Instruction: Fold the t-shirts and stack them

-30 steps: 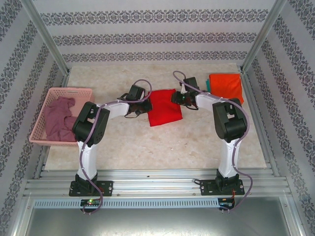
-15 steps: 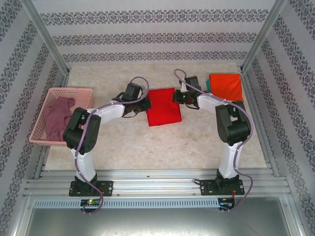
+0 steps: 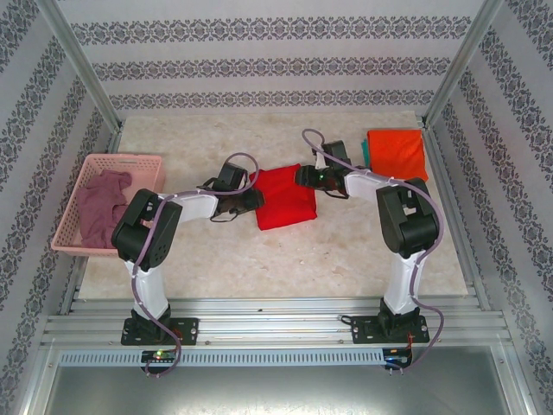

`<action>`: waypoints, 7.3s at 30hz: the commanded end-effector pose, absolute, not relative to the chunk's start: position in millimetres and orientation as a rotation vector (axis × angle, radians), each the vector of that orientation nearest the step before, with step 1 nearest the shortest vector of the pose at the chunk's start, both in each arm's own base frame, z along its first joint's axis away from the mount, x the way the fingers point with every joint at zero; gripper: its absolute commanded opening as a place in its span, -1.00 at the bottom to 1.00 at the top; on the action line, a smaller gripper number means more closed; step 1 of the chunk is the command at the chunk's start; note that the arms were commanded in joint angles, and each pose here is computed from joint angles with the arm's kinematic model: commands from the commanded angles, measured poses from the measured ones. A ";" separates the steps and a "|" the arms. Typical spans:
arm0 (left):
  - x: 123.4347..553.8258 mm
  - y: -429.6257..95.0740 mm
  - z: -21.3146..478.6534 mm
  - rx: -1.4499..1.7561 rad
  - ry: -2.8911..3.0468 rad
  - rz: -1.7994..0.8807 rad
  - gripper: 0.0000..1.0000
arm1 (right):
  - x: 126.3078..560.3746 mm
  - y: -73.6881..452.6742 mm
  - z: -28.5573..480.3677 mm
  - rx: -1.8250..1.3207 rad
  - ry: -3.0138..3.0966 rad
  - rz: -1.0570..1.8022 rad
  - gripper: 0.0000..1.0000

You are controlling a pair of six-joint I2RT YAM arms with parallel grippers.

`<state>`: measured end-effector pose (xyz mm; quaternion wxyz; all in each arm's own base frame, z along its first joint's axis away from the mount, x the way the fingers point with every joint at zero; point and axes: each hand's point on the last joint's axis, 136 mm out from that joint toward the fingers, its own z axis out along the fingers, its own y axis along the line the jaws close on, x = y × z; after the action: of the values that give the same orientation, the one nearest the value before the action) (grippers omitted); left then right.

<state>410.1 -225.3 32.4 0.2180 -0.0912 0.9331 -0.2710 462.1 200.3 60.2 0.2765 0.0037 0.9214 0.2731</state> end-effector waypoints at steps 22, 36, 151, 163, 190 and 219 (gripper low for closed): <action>430.8 -244.1 27.2 -0.231 2.584 -0.788 0.05 | 434.1 205.8 30.9 -0.027 2.580 0.692 0.79; 428.0 -251.1 17.5 -0.244 2.600 -0.847 -0.17 | 423.8 227.0 27.3 -0.092 2.597 0.711 0.52; 425.9 -231.0 91.7 0.054 2.174 -0.761 1.00 | 552.7 -107.8 174.5 -0.228 2.470 -0.199 -1.00; 423.6 -229.4 90.1 0.048 2.180 -0.762 1.00 | 557.4 -141.2 146.6 -0.079 2.556 -0.298 -1.00; 425.1 -235.3 95.0 0.034 2.163 -0.812 1.00 | 542.6 -140.7 201.9 0.152 2.358 -0.366 0.77; 413.6 -186.6 121.8 0.061 2.052 -0.636 1.00 | 516.2 -73.5 173.6 0.173 2.289 0.055 0.96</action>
<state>409.0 -212.5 95.3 0.4203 0.0167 0.8580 -0.2949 526.4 -98.2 128.8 0.3476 0.0986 0.9324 0.0011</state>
